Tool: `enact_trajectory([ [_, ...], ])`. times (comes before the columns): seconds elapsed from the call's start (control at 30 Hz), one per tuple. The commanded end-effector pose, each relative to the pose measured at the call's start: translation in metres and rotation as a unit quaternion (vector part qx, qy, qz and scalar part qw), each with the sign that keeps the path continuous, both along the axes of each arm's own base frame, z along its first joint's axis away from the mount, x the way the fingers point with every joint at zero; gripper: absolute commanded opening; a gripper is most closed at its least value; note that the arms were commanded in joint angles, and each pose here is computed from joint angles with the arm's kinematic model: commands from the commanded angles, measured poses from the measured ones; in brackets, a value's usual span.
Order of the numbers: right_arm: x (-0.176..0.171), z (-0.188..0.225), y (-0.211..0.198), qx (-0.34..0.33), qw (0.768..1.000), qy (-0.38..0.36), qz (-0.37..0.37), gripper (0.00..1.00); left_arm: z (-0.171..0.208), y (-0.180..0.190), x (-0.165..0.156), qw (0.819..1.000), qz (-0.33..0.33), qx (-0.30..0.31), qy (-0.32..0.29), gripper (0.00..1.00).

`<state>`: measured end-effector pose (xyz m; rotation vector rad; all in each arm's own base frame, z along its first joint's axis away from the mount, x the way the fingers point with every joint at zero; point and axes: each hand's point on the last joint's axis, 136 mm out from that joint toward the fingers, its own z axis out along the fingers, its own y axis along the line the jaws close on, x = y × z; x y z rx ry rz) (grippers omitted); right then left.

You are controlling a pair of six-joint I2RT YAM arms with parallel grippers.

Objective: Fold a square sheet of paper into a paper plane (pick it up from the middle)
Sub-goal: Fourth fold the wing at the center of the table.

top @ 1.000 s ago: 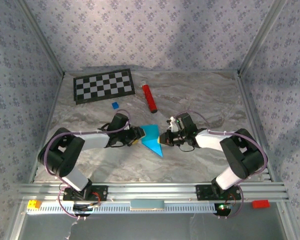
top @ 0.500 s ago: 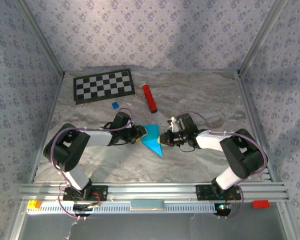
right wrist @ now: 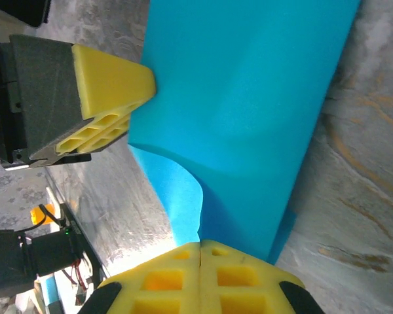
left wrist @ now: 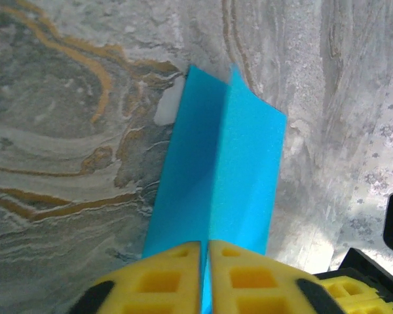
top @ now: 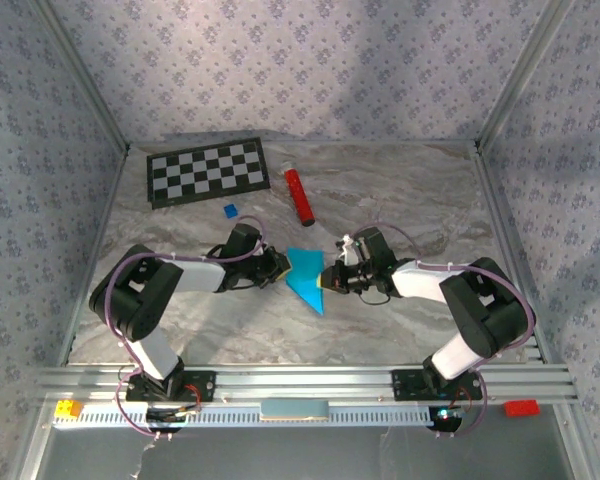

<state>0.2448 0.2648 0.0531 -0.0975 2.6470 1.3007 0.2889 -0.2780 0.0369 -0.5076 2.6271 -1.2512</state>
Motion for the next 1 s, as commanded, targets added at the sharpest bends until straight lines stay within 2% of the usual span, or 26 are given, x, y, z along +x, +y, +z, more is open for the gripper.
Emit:
enact_trajectory([
  [0.0, 0.0, -0.007, -0.011, -0.039, 0.999, 0.0, -0.005, 0.08, 0.0, 0.006, 0.002, 1.0, 0.018, -0.003, -0.006, 0.05],
  [0.1, -0.001, -0.008, -0.016, -0.056, 0.998, -0.002, -0.009, 0.12, 0.002, 0.01, 0.003, 0.999, 0.033, -0.003, -0.012, 0.01],
  [0.27, 0.0, 0.0, -0.031, -0.103, 0.994, -0.022, -0.034, 0.29, 0.008, 0.017, 0.002, 0.997, 0.069, 0.007, -0.024, 0.0],
  [0.47, 0.002, 0.022, -0.053, -0.14, 0.983, -0.101, -0.061, 0.42, 0.015, 0.015, -0.005, 0.994, 0.099, 0.016, -0.035, 0.0],
  [0.73, 0.01, 0.052, -0.073, -0.145, 0.961, -0.206, -0.115, 0.44, 0.024, 0.008, -0.007, 0.993, 0.11, 0.012, -0.042, 0.0],
  [0.87, 0.007, 0.06, -0.069, -0.157, 0.944, -0.272, -0.1, 0.45, 0.026, 0.008, -0.006, 0.993, 0.111, 0.012, -0.045, 0.0],
  [0.97, 0.005, 0.062, -0.068, -0.167, 0.938, -0.288, -0.095, 0.45, 0.027, 0.009, -0.007, 0.993, 0.11, 0.012, -0.046, 0.0],
])
